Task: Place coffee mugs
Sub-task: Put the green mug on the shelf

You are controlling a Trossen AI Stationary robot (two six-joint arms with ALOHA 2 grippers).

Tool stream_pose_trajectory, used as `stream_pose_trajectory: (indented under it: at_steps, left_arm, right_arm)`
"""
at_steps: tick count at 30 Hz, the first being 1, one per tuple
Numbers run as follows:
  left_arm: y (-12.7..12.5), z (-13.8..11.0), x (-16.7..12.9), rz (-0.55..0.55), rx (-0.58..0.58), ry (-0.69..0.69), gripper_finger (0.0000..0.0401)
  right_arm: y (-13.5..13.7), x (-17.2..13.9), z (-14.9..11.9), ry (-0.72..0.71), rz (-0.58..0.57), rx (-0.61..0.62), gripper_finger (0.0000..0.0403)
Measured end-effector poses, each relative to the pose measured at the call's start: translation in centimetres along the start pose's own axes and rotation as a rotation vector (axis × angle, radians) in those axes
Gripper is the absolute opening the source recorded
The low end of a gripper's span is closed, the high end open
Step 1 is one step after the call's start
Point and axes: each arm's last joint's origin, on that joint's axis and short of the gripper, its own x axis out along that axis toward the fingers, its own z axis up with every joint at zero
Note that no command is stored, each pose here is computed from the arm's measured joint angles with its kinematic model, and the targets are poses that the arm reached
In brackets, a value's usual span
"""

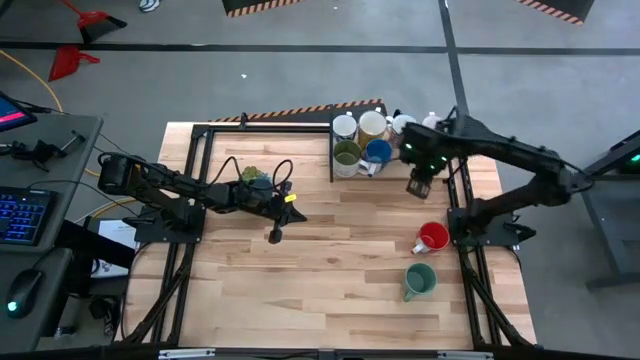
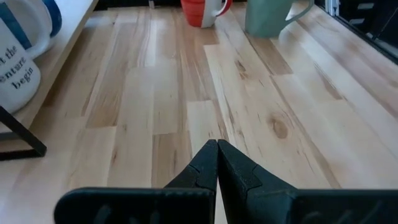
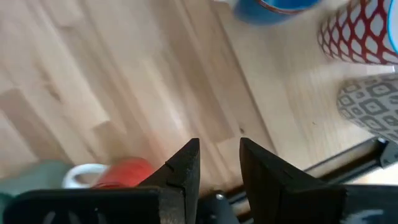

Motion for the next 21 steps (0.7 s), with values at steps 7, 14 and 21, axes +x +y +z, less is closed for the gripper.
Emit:
stream_pose_trajectory:
  at_steps: [7,14,21]
  left_arm:
    - [0.0,0.4,0.0,-0.001,-0.09,-0.043,0.0]
    - [-2.0,2.4,0.5,-0.071,-0.094,-0.098,0.0]
    - [-3.5,5.0,0.8,-0.089,-0.064,-0.169,0.0]
  right_arm:
    - [2.0,-3.5,-3.9,-0.177,-0.005,-0.006,0.0094]
    - [3.1,-2.1,-7.9,-0.166,0.03,-0.01,0.0094]
    - [4.0,3.0,-12.2,-0.055,0.086,-0.052,0.0094]
